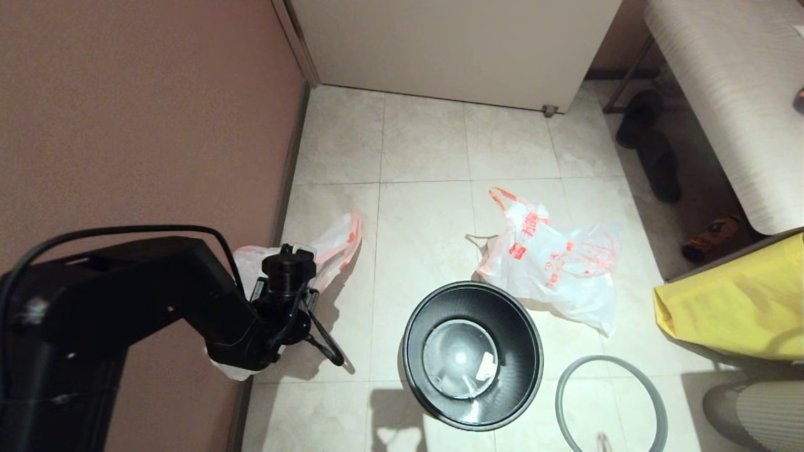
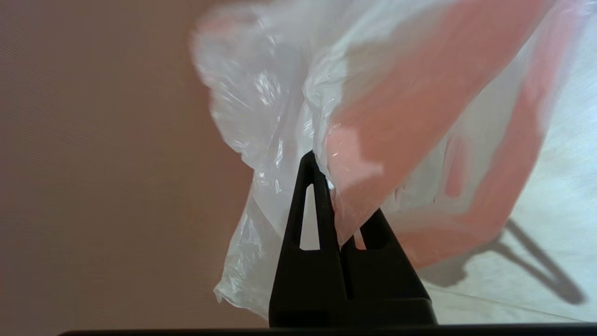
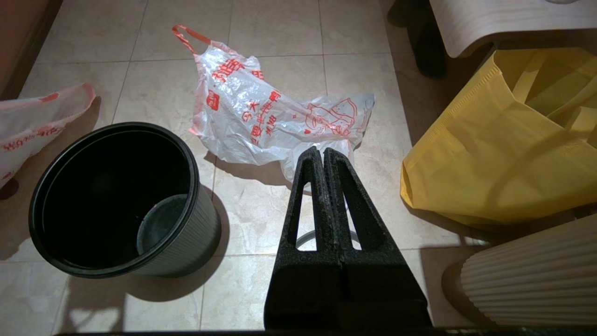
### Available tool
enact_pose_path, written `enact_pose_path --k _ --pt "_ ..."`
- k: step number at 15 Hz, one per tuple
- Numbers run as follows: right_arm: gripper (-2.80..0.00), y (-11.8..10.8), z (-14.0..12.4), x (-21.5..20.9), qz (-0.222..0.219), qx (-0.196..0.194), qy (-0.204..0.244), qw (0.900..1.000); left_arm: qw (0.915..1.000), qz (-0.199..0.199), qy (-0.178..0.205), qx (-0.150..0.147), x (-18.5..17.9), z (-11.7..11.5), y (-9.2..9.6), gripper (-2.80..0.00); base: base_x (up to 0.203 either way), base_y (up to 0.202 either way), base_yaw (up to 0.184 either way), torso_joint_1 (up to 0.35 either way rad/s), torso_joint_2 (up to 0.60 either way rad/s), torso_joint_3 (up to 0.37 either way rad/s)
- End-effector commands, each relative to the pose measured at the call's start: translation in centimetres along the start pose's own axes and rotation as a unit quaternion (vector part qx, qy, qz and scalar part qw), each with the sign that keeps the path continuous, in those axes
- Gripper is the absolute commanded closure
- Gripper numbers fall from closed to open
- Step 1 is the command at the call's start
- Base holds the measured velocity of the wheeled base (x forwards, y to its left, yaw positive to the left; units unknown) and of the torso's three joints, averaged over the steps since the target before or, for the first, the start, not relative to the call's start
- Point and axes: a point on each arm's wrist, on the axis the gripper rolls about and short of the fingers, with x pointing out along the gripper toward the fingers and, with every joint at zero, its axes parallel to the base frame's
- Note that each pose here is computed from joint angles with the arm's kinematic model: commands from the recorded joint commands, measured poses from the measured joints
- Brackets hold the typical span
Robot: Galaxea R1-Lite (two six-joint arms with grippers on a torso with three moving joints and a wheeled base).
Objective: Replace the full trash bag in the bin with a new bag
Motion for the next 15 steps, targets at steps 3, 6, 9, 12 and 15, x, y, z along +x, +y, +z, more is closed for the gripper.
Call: enact_pose_path --k 3,6,9,12,15 --pt "0.0 0.0 0.0 0.0 0.0 0.0 0.0 1.0 0.9927 -0.024 -0.101 -0.061 -9.0 6.8 5.1 0.0 0.0 0.0 0.0 0.0 0.0 0.0" --pt "0.0 0.0 0.0 0.0 0.0 0.0 0.0 1.0 0.9806 -0.119 -0.139 -0.07 -17.6 10.0 5.9 0.0 0.0 0.0 0.0 0.0 0.0 0.0" --pt "0.0 0.0 0.0 0.0 0.0 0.0 0.0 1.0 0.9661 -0.19 -0.126 -0.121 -23.3 13.0 8.3 0.0 0.0 0.0 0.0 0.0 0.0 0.0" --pt "0.0 0.0 0.0 0.0 0.0 0.0 0.0 1.0 0.9443 -0.241 -0.116 -0.192 -27.6 13.6 13.0 0.0 0.0 0.0 0.0 0.0 0.0 0.0" --pt "0.0 0.0 0.0 0.0 0.0 0.0 0.0 1.0 0.8983 -0.321 -0.125 -0.272 -31.2 13.8 18.8 0.0 0.0 0.0 0.0 0.0 0.0 0.0"
